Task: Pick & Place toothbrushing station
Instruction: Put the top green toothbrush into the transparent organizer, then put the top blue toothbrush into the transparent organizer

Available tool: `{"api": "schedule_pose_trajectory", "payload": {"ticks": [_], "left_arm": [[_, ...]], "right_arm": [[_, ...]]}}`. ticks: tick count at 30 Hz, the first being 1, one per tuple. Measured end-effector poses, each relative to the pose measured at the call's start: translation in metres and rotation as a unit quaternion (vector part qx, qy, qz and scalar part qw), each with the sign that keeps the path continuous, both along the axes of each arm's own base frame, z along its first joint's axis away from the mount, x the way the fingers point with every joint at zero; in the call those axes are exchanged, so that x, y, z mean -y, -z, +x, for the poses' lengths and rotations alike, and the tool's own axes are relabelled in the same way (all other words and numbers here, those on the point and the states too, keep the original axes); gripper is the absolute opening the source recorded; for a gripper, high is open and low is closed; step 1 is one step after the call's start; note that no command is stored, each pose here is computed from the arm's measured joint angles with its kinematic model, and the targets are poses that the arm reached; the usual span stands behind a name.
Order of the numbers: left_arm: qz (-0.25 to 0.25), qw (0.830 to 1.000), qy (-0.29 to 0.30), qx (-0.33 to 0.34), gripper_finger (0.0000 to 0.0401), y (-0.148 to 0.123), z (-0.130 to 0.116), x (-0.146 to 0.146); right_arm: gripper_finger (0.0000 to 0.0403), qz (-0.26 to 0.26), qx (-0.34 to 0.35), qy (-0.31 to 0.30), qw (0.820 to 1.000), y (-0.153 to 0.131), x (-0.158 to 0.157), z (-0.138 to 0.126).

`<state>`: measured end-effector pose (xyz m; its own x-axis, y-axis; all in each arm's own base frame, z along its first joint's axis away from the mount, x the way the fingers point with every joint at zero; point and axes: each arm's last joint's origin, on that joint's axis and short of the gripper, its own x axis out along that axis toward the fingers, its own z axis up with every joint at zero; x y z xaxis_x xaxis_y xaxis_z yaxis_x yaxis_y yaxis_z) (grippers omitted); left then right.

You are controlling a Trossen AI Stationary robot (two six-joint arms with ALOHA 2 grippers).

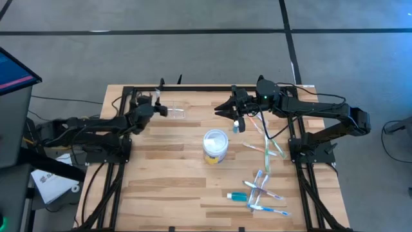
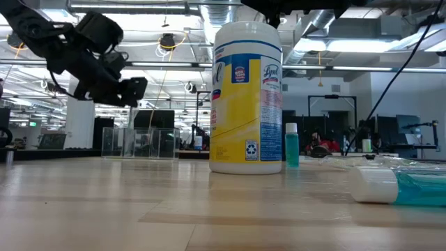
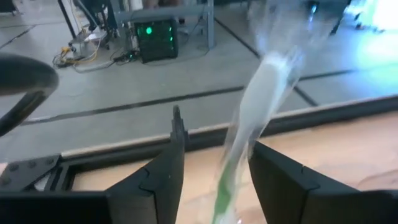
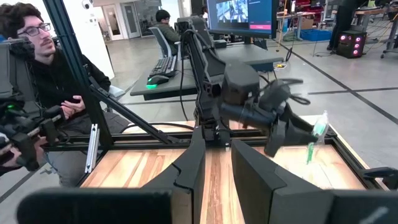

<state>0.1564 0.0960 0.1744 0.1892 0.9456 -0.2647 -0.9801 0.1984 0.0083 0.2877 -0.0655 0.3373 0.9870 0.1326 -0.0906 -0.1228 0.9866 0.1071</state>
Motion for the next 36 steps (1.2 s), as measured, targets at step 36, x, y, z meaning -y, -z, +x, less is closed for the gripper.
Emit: {"api": "schedule_pose_trajectory", "payload": {"ticks": [36], "left_arm": [[0.008, 0.932, 0.341, 0.121, 0.0159, -0.043, 0.004, 0.074]], "right_arm": [[0.0071, 0.023, -0.14, -0.003, 0.99, 0.026, -0.001, -0.007]]}}
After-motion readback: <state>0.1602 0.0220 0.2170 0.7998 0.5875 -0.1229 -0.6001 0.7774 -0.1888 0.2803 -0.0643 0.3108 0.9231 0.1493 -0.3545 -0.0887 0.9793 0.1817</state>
